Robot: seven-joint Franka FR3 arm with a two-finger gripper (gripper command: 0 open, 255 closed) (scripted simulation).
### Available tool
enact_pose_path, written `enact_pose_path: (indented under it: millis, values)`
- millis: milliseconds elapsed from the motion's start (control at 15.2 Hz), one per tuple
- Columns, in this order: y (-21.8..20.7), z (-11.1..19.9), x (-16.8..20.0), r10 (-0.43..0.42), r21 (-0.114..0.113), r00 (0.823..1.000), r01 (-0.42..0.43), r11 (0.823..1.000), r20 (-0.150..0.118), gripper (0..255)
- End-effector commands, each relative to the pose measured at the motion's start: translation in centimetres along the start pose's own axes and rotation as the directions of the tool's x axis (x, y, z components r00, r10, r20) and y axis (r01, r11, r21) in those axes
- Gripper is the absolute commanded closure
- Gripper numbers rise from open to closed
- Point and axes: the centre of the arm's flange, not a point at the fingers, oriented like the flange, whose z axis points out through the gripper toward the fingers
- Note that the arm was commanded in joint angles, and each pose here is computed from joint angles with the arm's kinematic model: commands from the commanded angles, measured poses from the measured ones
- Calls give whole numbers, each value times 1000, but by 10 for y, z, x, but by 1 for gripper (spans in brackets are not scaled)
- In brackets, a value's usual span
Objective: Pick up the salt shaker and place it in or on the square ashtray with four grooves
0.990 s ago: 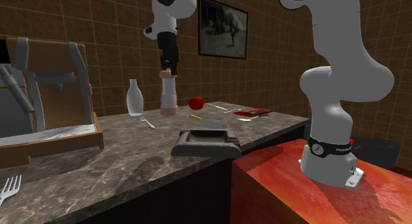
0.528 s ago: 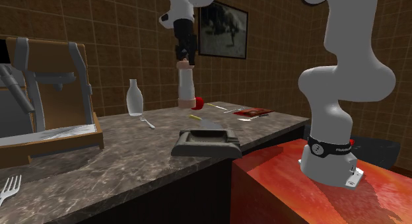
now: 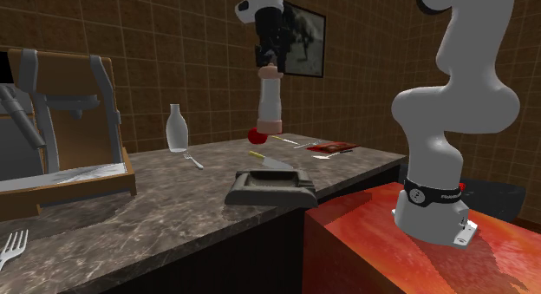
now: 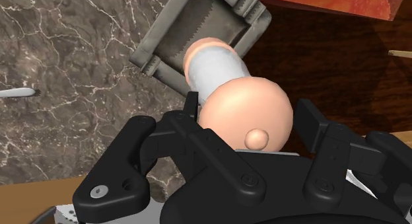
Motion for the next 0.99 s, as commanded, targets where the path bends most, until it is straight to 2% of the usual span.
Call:
enact_pose_path:
  millis: [0, 924]
  values:
    - [-3, 7, -5, 0, -1, 1000, 0, 1000, 1, 255]
    - [10, 79, -5, 0, -1, 1000, 0, 1000, 1, 255]
